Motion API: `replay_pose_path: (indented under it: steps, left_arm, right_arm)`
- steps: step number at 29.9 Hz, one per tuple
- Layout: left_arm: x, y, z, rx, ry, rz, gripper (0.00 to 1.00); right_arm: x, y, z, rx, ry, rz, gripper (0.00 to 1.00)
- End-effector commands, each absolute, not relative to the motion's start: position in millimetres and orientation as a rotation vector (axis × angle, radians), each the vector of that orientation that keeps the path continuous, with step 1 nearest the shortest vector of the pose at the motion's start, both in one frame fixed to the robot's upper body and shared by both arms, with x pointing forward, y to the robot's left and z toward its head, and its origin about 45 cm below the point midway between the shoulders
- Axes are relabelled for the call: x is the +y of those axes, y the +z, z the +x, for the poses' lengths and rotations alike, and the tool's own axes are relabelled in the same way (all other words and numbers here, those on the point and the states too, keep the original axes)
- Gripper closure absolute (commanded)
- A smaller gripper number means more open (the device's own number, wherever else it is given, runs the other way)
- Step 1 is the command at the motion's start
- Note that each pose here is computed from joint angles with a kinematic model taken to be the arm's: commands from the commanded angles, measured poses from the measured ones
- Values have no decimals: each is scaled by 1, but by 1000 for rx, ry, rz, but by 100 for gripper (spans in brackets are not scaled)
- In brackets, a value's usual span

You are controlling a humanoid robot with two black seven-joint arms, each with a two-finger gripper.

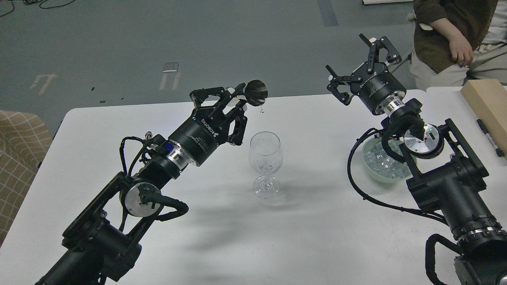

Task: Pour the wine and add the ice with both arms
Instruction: 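Tilt the jigger over the wine glass with the left gripper to pour, then hold the jigger tipped over the wine glass with the left gripper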

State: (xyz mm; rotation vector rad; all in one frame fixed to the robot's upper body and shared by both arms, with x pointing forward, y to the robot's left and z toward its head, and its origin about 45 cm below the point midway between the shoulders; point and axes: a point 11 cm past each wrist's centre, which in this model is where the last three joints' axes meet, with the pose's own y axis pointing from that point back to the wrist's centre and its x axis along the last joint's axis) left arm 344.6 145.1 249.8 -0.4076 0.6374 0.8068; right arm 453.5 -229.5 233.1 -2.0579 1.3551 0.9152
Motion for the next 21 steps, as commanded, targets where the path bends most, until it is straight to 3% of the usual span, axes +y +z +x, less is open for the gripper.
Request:
replay_pose_path:
  steps: [1, 21]
  left_arm:
    - [144, 251, 344, 633, 803, -406, 100]
    - [142, 251, 343, 564, 811, -366, 100]
  right_arm:
    - [-230, 234, 454, 1354, 913, -2057, 0]
    - [-230, 233, 454, 1355, 914, -2056, 0]
